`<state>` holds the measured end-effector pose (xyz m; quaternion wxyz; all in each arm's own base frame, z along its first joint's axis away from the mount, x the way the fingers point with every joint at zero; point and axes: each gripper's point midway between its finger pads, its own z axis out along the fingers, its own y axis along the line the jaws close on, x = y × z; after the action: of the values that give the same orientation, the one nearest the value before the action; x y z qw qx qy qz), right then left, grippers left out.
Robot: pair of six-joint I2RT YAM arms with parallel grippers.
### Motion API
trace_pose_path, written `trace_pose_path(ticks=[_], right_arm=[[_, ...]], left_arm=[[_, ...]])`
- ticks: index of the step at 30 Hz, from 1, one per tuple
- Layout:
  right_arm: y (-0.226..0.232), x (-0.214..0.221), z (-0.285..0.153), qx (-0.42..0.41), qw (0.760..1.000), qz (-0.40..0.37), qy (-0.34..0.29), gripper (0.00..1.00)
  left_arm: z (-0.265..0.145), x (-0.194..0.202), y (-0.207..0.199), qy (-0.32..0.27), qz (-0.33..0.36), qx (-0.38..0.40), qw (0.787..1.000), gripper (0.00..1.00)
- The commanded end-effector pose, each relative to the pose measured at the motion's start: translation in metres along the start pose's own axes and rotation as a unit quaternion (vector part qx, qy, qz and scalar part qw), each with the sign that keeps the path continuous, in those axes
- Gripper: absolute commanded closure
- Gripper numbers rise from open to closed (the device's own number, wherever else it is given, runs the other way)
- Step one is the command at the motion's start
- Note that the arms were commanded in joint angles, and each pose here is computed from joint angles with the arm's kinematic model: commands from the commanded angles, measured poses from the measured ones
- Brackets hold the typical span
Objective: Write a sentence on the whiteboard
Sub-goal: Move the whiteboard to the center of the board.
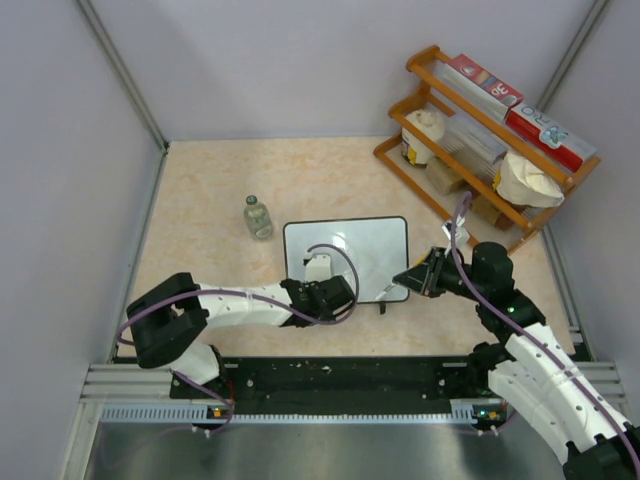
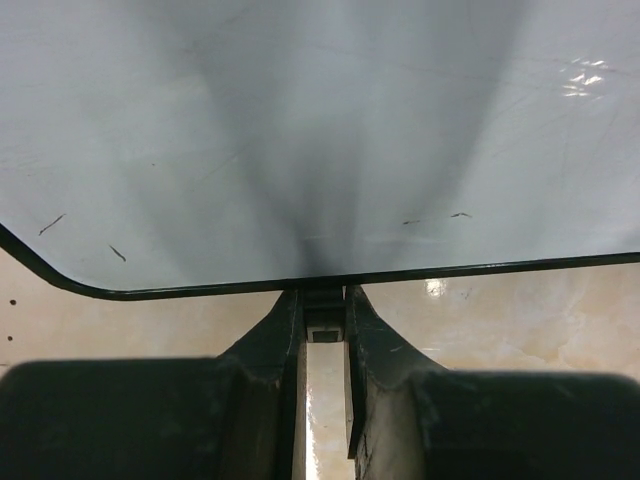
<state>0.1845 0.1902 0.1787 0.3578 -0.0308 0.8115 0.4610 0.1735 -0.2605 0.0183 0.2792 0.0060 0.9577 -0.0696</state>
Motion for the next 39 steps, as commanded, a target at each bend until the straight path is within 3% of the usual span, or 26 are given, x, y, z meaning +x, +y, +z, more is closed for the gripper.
trace_pose_path(ticks=[1,3,4,8,11,23,39], right_arm=[[0.005,-0.009,0.000,-0.013,1.000,-0.010,-0.017,1.00],[0.005,-0.008,-0.001,-0.012,1.000,-0.011,-0.016,1.00],[0.005,-0.009,-0.001,-0.012,1.000,-0.011,-0.017,1.00],[0.007,-0.010,-0.002,-0.015,1.000,-0.013,-0.019,1.00],[0.008,-0.010,-0.002,-0.016,1.000,-0.015,-0.021,1.00],[0.009,-0.009,-0.004,-0.018,0.999,-0.020,-0.021,1.00],[0.006,-0.006,-0.005,-0.014,0.999,-0.019,-0.022,1.00]], left_arm=[[-0.008,0.038,0.009,0.060,-0.014,-0.017,0.998,0.92],[-0.010,0.040,0.005,0.062,-0.012,-0.011,0.998,0.85],[-0.011,0.044,0.003,0.064,-0.006,-0.007,0.998,0.75],[-0.014,0.045,-0.004,0.062,-0.001,0.004,0.998,0.51],[-0.015,0.045,-0.005,0.057,-0.005,0.018,0.998,0.45],[-0.022,0.030,-0.012,0.009,-0.026,0.081,0.996,0.44],[-0.010,0.034,-0.039,0.012,0.019,0.135,0.991,0.45]])
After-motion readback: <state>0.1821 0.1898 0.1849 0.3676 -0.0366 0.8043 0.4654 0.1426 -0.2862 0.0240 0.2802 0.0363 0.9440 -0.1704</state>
